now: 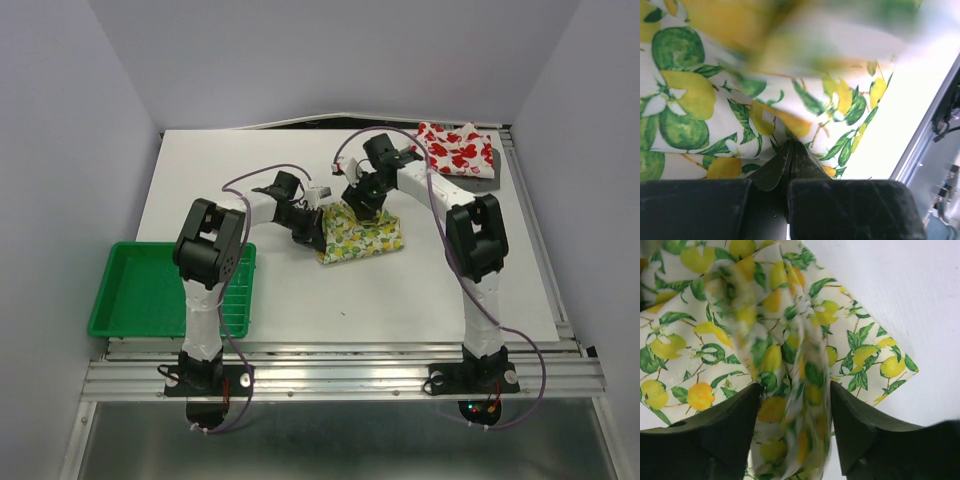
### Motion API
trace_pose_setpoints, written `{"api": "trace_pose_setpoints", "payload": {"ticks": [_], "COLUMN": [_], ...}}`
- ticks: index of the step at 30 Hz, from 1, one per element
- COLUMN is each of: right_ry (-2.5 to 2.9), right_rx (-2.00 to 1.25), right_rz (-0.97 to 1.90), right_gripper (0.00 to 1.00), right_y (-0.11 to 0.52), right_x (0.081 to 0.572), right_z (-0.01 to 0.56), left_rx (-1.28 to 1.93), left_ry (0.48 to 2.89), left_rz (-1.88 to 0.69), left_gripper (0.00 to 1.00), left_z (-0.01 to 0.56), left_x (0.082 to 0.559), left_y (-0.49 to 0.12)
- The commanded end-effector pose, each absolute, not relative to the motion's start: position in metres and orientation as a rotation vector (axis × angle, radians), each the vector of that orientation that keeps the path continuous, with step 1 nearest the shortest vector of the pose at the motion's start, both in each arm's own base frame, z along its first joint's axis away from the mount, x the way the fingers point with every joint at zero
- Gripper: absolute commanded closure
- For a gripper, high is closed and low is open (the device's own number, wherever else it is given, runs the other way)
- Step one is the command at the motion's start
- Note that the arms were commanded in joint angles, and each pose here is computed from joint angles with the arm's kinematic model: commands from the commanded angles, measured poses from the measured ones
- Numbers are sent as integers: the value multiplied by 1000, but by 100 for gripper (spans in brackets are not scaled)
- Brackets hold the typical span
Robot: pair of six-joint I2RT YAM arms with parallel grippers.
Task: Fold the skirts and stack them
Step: Fold the skirt
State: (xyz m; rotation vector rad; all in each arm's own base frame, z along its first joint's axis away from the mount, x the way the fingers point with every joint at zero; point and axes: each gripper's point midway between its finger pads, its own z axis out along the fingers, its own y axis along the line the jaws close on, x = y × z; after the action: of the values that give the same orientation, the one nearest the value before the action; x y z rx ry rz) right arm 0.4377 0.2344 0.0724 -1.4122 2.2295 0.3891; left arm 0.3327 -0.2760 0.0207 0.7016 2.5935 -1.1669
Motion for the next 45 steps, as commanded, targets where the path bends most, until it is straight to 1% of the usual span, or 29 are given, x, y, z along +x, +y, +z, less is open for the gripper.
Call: {"api": "trace_pose_setpoints", "payload": {"ticks": [1, 3, 4, 5, 8, 9, 13, 14, 16, 17, 19, 21, 23, 25, 28, 29, 35, 36, 38, 39, 40, 41, 42, 44, 45], "right_ry": [2102, 2094, 2083, 2055, 2028, 2036, 2205, 2251, 2330, 2356, 2411, 2424, 2434, 2416, 2417, 2419, 2389, 2401, 2404, 2412, 2416, 2412, 2415, 2418, 2420], "right_rx": [-1185, -1099, -1058, -982, -882, -828, -684, -630, -567, -550, -530, -540, -532, -546, -561, -556, -529, -518, -510, -492, -482, -473, -466, -450, -442], "right_rz": [305, 324, 327, 335, 347, 360, 475, 527, 662, 704, 806, 911, 979, 1002, 1076, 1099, 1241, 1259, 1261, 1268, 1262, 1256, 1249, 1203, 1183], "right_gripper": [28, 15, 14, 9, 5, 5, 8, 11, 14, 21, 25, 29, 29, 26, 27, 32, 50, 56, 63, 70, 73, 75, 80, 86, 92], "right_y": [248, 247, 244, 240, 226, 213, 174, 167, 153, 151, 151, 160, 165, 167, 172, 174, 185, 185, 185, 186, 185, 185, 185, 182, 181], "right_x": [478, 484, 489, 496, 503, 504, 487, 482, 466, 460, 447, 436, 429, 426, 417, 414, 402, 398, 396, 394, 393, 394, 395, 399, 401], "right_z": [125, 148, 161, 189, 224, 233, 213, 204, 179, 169, 144, 134, 121, 111, 100, 96, 91, 87, 83, 82, 78, 80, 79, 77, 77], "left_rx": [601, 593, 594, 585, 575, 565, 563, 564, 536, 536, 551, 548, 586, 593, 608, 609, 639, 652, 665, 668, 684, 689, 693, 701, 696], "left_ry": [2817, 2811, 2807, 2808, 2794, 2798, 2755, 2744, 2729, 2724, 2713, 2726, 2733, 2729, 2702, 2695, 2679, 2672, 2668, 2666, 2657, 2654, 2643, 2611, 2602], "left_rz": [-974, -984, -988, -989, -996, -991, -976, -973, -972, -965, -945, -911, -894, -875, -828, -823, -820, -811, -788, -763, -751, -745, -725, -702, -683], "left_gripper": [100, 100, 100, 100, 100, 100, 100, 100, 100, 100, 100, 100, 100, 100, 100, 100, 100, 100, 100, 100, 100, 99, 98, 95, 94], "left_z": [-33, -32, -31, -30, -27, -27, -17, -16, -10, -10, -8, -10, -13, -12, -8, -7, -5, -4, -4, -4, -4, -2, 1, 11, 15], "left_x": [321, 322, 323, 323, 325, 324, 329, 331, 335, 336, 339, 342, 341, 342, 347, 348, 351, 353, 354, 357, 359, 359, 363, 368, 370], "left_y": [-234, -235, -235, -236, -237, -236, -236, -235, -237, -237, -236, -234, -231, -229, -225, -225, -226, -226, -223, -221, -220, -220, -219, -218, -217]}}
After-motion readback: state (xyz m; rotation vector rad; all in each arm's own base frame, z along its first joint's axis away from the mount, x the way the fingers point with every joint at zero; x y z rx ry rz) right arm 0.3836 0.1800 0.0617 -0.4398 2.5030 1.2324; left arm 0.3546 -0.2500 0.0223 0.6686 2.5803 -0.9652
